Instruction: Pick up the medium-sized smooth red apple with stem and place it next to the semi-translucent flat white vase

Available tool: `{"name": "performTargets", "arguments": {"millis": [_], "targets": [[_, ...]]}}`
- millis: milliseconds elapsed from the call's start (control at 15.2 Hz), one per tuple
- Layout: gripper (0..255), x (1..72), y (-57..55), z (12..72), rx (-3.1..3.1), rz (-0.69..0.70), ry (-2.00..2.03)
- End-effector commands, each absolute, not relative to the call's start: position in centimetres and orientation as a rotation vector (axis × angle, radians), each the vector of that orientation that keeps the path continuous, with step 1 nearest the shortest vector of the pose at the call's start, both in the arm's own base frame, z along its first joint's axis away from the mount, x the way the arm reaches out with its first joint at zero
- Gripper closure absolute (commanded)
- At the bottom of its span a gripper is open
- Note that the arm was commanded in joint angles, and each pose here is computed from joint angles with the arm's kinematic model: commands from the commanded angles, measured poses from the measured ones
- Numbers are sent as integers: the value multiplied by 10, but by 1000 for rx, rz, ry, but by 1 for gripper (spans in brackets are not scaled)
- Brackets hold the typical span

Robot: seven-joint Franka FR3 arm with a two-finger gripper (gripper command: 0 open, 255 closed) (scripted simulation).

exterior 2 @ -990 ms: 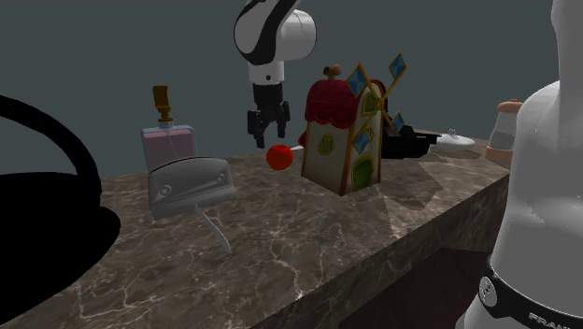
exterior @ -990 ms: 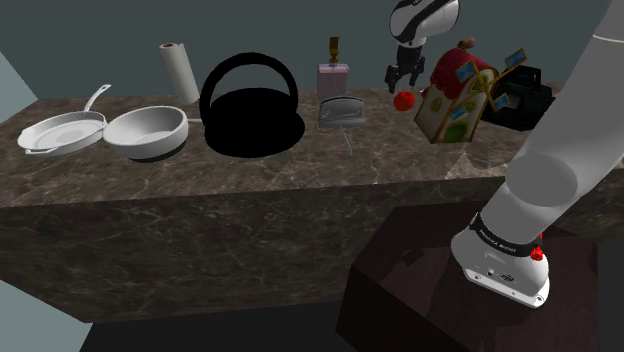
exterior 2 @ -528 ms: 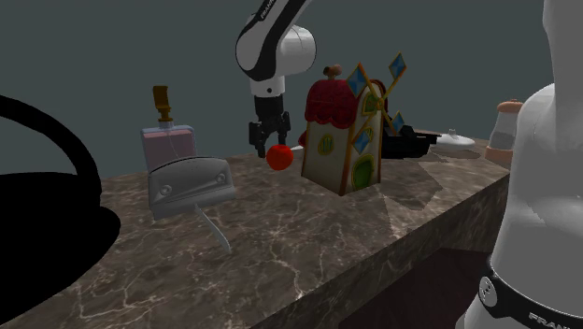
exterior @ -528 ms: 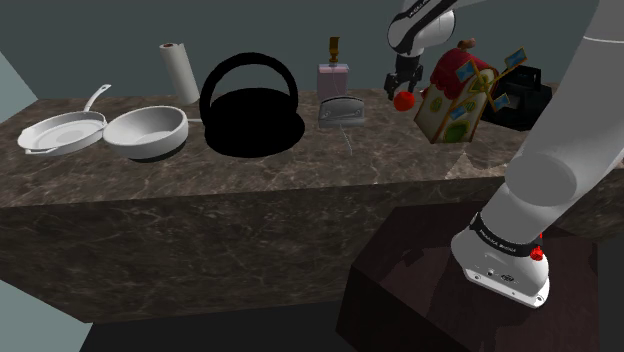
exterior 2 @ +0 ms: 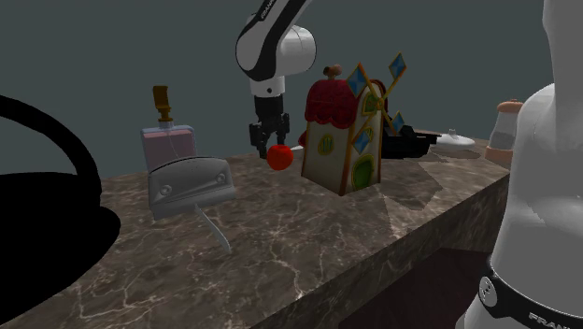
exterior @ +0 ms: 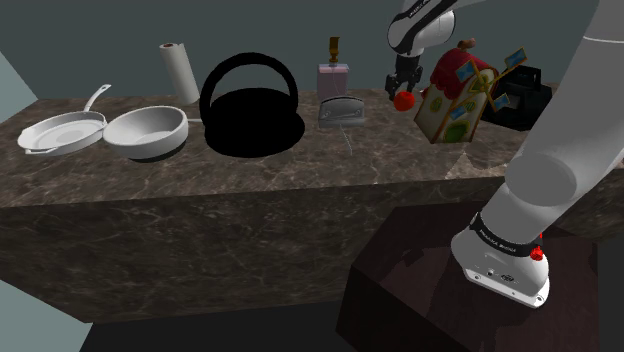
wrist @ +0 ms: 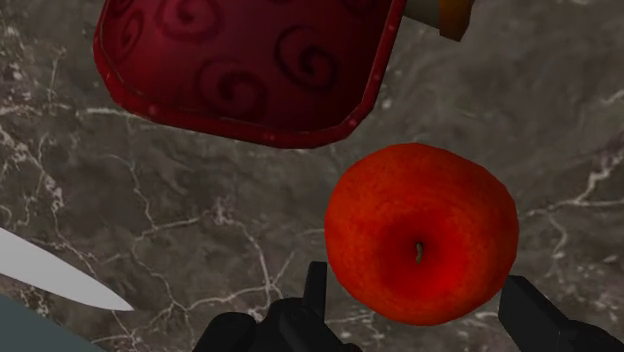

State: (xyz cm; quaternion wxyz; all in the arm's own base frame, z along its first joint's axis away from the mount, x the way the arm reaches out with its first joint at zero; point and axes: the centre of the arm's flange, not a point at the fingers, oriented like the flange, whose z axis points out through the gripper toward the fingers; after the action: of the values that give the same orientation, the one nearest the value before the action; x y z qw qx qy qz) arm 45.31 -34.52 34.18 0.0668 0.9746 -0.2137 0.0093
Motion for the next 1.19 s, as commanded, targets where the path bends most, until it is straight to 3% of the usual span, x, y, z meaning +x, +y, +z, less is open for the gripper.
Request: {"name": "performTargets", "arguments": {"millis": [0, 396, 1122], "targets": [[255, 453, -345, 341, 2938, 26, -645], [255, 453, -345, 341, 2938, 26, -645], [255, 453, -345, 399, 2938, 26, -645]]}}
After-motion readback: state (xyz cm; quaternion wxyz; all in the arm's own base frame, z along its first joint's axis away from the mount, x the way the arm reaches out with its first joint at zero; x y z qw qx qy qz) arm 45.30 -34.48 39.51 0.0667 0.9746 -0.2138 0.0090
